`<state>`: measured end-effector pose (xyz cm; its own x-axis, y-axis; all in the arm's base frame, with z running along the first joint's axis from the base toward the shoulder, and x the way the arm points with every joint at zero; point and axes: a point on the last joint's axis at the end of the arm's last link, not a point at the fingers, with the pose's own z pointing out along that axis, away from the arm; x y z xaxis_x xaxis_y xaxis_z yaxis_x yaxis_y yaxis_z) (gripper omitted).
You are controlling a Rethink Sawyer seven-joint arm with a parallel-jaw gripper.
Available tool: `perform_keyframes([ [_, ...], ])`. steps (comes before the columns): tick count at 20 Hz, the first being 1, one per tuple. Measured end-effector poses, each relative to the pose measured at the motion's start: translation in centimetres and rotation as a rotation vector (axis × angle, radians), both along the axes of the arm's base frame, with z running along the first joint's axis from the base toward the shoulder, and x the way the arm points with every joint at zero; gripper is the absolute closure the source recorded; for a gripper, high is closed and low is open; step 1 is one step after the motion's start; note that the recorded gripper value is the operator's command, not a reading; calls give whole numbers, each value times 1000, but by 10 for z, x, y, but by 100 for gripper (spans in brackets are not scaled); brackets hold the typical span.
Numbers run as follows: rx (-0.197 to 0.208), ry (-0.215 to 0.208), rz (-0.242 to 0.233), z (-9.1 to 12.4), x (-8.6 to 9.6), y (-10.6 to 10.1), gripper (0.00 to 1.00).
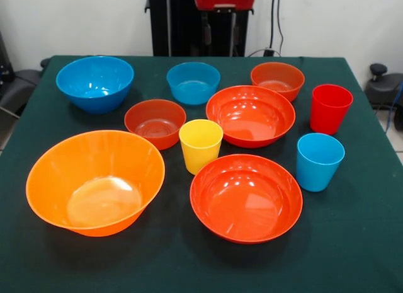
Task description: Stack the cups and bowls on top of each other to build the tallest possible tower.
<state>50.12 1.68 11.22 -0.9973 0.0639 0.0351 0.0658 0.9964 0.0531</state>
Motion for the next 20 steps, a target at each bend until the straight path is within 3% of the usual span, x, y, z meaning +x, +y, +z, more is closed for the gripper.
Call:
perform_keyframes([
  [10,6,-12,25,-6,3,6,0],
  [20,-26,-87,63,26,16,19,0],
])
